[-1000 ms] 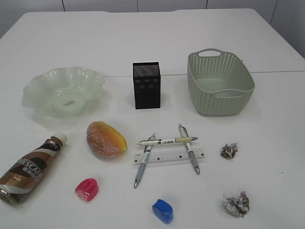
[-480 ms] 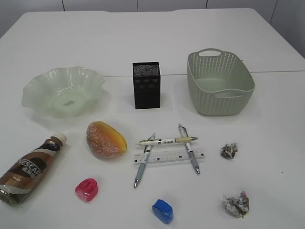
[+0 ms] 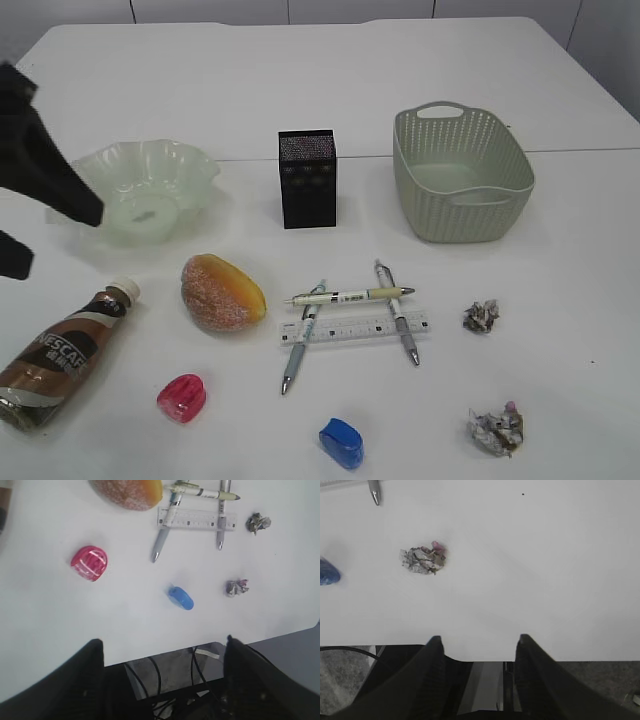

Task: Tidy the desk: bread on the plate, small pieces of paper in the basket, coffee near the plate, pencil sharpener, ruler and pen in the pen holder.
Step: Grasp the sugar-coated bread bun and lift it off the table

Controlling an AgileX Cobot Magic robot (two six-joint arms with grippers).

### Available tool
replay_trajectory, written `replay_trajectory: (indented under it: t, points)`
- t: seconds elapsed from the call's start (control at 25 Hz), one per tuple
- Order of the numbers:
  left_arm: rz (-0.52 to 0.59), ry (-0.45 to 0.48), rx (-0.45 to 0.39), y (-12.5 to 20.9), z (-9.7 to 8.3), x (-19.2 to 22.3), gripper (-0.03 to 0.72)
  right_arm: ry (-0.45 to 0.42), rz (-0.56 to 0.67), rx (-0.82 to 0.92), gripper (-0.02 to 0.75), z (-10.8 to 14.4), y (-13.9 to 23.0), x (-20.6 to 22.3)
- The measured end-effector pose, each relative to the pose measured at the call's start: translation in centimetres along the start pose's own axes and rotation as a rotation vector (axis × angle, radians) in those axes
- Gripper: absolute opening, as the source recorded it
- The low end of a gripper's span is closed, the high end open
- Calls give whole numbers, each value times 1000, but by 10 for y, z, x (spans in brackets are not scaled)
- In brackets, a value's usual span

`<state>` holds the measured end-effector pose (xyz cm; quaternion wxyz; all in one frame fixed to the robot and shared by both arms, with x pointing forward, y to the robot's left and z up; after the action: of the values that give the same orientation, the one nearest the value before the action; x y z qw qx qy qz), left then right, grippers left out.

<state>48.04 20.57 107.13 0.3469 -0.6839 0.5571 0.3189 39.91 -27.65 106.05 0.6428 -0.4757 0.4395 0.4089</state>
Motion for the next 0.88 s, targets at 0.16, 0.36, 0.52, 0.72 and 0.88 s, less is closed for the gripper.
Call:
replay_trajectory:
  t: [0.16,0.36,0.52,0.72,0.88]
  points:
    - [14,11,56,-10,-19,24,550,0,0,0,345,0,0,0]
    - [45,12,89,-36,-36,49,616,0,0,0,345,0,0,0]
    - [67,-31,67,-58,-37,64,632,0,0,0,345,0,0,0]
    - [102,-133,47,-76,-30,77,634,0,0,-2,345,0,0,0]
    - [143,-166,6,-81,-22,92,634,-12,3,-2,345,1,0,0]
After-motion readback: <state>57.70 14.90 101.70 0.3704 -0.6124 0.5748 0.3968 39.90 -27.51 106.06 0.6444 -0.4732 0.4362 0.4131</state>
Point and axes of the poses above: a point on each arm's last joint axis where the gripper is mounted, x pointing out along that axis toward the gripper, z along the wrist's bending axis when the last joint is at zero, y = z × x, the point moved 2 cm from there along x, pointing out along that axis toward the gripper, and after that the axes turned 8 degrees about x, right-handed, at the moved point
